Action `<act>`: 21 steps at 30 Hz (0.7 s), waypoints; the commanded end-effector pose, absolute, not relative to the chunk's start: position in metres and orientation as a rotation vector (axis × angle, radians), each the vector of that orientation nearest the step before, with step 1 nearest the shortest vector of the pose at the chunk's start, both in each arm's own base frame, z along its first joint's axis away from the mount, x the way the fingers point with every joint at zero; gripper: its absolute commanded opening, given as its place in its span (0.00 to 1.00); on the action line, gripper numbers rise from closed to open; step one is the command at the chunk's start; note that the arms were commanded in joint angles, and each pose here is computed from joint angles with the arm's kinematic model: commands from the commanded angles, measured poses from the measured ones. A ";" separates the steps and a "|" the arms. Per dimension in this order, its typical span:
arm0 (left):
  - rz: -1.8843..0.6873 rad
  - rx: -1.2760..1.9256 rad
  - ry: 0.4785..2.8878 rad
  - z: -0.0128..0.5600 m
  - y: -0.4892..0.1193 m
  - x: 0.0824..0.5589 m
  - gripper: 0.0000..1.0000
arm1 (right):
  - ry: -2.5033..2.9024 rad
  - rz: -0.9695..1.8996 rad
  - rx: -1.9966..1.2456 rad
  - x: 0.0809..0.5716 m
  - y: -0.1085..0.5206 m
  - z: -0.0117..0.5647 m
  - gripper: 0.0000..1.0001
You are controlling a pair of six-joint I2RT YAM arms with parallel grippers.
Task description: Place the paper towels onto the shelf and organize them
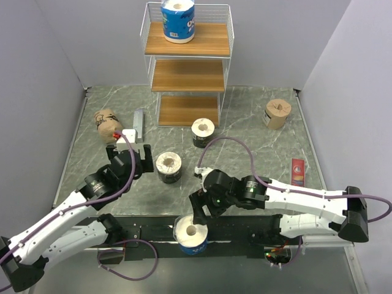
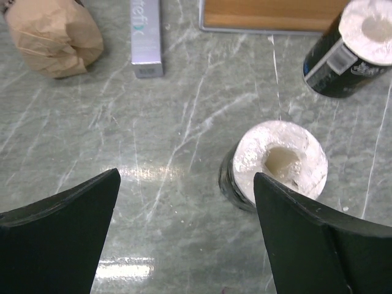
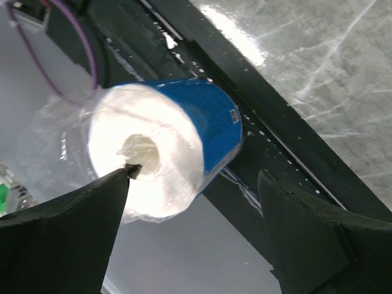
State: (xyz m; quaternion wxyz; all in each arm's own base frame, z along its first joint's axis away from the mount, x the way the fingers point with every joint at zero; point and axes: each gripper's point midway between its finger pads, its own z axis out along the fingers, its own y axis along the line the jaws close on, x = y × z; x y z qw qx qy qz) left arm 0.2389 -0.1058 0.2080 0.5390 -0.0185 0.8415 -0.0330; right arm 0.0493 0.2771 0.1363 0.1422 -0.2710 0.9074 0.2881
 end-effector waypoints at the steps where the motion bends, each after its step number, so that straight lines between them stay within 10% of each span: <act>1: -0.076 -0.144 1.910 0.228 -0.089 0.241 0.96 | 2.609 0.759 -0.747 0.058 0.277 0.134 0.93; 21: -0.104 -0.188 1.862 0.237 -0.079 0.239 0.97 | 2.695 0.762 -0.874 0.030 0.293 0.105 0.91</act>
